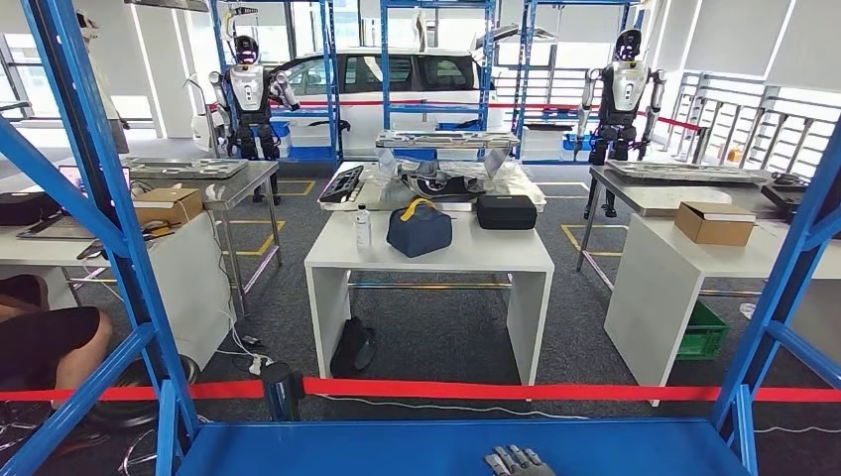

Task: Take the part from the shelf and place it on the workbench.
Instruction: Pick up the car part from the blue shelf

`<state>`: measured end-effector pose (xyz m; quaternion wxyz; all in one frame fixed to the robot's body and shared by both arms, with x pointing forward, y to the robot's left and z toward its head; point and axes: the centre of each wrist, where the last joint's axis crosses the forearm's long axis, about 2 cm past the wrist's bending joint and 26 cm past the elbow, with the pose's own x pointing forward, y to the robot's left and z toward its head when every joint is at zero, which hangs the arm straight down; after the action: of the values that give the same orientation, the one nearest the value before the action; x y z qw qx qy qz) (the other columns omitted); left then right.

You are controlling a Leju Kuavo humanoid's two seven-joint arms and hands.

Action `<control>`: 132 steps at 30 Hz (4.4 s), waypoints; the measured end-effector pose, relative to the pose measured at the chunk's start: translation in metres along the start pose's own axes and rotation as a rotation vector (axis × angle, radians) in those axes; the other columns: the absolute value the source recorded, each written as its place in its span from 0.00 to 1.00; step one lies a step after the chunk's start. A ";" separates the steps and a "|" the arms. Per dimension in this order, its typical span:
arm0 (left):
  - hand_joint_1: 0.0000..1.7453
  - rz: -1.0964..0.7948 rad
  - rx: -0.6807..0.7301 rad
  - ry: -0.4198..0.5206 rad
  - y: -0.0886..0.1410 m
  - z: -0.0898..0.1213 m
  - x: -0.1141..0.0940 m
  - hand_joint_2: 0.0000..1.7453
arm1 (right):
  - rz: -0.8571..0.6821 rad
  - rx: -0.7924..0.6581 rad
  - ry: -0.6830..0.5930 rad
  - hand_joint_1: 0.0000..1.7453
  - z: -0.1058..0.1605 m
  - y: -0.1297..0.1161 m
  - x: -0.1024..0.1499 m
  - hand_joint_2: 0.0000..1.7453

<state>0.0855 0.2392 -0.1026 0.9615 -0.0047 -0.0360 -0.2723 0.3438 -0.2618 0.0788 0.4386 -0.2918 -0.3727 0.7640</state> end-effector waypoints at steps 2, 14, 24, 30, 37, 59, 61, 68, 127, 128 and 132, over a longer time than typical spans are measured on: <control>0.00 0.004 0.003 0.001 -0.001 0.000 -0.001 0.00 | 0.026 -0.017 0.034 0.00 0.002 0.004 0.003 1.00; 0.00 0.046 -0.007 0.007 -0.007 -0.001 -0.009 0.00 | 0.040 -0.210 0.214 0.00 0.029 0.025 0.029 1.00; 0.00 0.057 -0.012 0.013 -0.010 -0.002 -0.013 0.00 | -0.057 -0.219 0.278 0.00 0.059 0.057 0.043 1.00; 0.00 0.072 -0.015 0.008 -0.010 -0.002 -0.014 0.00 | -0.100 -0.217 0.284 0.00 0.072 0.066 0.051 1.00; 0.00 0.080 -0.016 0.008 -0.010 -0.002 -0.015 0.00 | -0.152 -0.202 0.294 0.00 0.080 0.073 0.053 1.00; 0.00 0.084 -0.021 0.013 -0.006 -0.002 -0.016 0.00 | -0.344 -0.059 0.399 1.00 0.090 0.096 0.059 1.00; 0.00 0.083 -0.020 0.014 -0.006 -0.002 -0.016 0.00 | -0.360 -0.051 0.400 1.00 0.088 0.096 0.059 1.00; 0.00 0.083 -0.017 0.013 -0.004 -0.002 -0.014 0.00 | -0.384 -0.059 0.405 1.00 0.081 0.089 0.057 1.00; 0.00 0.105 0.028 0.015 0.002 -0.002 -0.017 1.00 | -0.778 -0.985 -0.414 1.00 0.116 -0.028 0.112 1.00; 0.00 0.104 0.029 0.014 0.002 -0.002 -0.017 1.00 | -0.789 -0.996 -0.424 1.00 0.117 -0.029 0.113 1.00; 0.00 0.103 0.041 0.003 0.007 -0.002 -0.016 1.00 | -0.790 -1.041 -0.473 1.00 0.121 -0.035 0.114 1.00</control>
<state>0.0757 0.2534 -0.1056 0.9742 0.0134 -0.0398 -0.2216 0.2150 -0.1868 0.1609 0.3936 -0.1322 -0.8546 0.3119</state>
